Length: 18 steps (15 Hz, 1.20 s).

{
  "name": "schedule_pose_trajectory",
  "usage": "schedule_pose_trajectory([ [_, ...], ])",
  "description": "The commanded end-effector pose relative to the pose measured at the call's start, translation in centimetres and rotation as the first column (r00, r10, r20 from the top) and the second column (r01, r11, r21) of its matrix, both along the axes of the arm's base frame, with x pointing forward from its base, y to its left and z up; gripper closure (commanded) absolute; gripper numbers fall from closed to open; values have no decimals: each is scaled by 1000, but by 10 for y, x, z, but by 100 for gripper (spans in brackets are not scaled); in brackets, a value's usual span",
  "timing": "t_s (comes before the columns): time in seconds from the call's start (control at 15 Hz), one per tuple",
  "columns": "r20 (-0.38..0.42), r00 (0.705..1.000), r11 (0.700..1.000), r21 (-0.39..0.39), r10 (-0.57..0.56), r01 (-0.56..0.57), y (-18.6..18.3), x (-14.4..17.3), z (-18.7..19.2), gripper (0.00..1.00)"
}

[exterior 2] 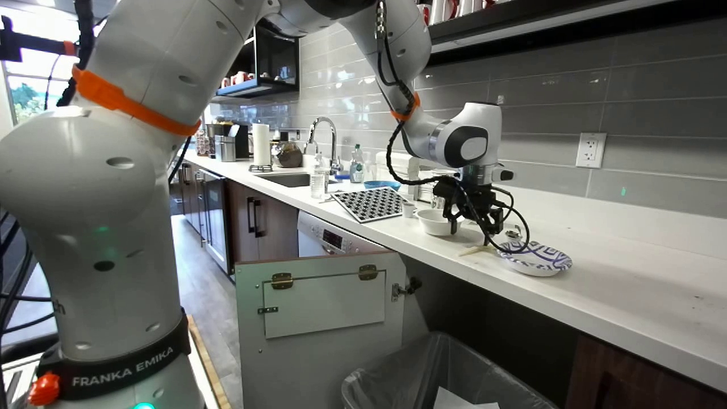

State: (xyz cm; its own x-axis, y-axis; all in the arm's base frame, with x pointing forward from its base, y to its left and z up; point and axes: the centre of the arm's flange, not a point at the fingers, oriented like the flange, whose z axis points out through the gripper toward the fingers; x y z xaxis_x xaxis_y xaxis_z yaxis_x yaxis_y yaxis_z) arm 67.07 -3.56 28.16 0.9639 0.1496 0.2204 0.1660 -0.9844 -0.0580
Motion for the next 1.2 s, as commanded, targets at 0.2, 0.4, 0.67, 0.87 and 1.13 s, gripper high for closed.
schedule_pose_trajectory([
  [0.2, 7, 1000, 1000, 19, 19, -19, -1, 16, 0, 16],
  [0.4, 5, 1000, 1000, 19, 4, -4, -4, 21, 1, 21],
  [0.67, -4, 999, 999, 20, -37, 37, -6, 23, -3, 0],
  [0.87, -15, 998, 998, 29, -53, 53, -6, 23, -6, 0],
  [1.13, -49, 996, 996, 34, -80, 81, -7, 22, -11, 0],
])
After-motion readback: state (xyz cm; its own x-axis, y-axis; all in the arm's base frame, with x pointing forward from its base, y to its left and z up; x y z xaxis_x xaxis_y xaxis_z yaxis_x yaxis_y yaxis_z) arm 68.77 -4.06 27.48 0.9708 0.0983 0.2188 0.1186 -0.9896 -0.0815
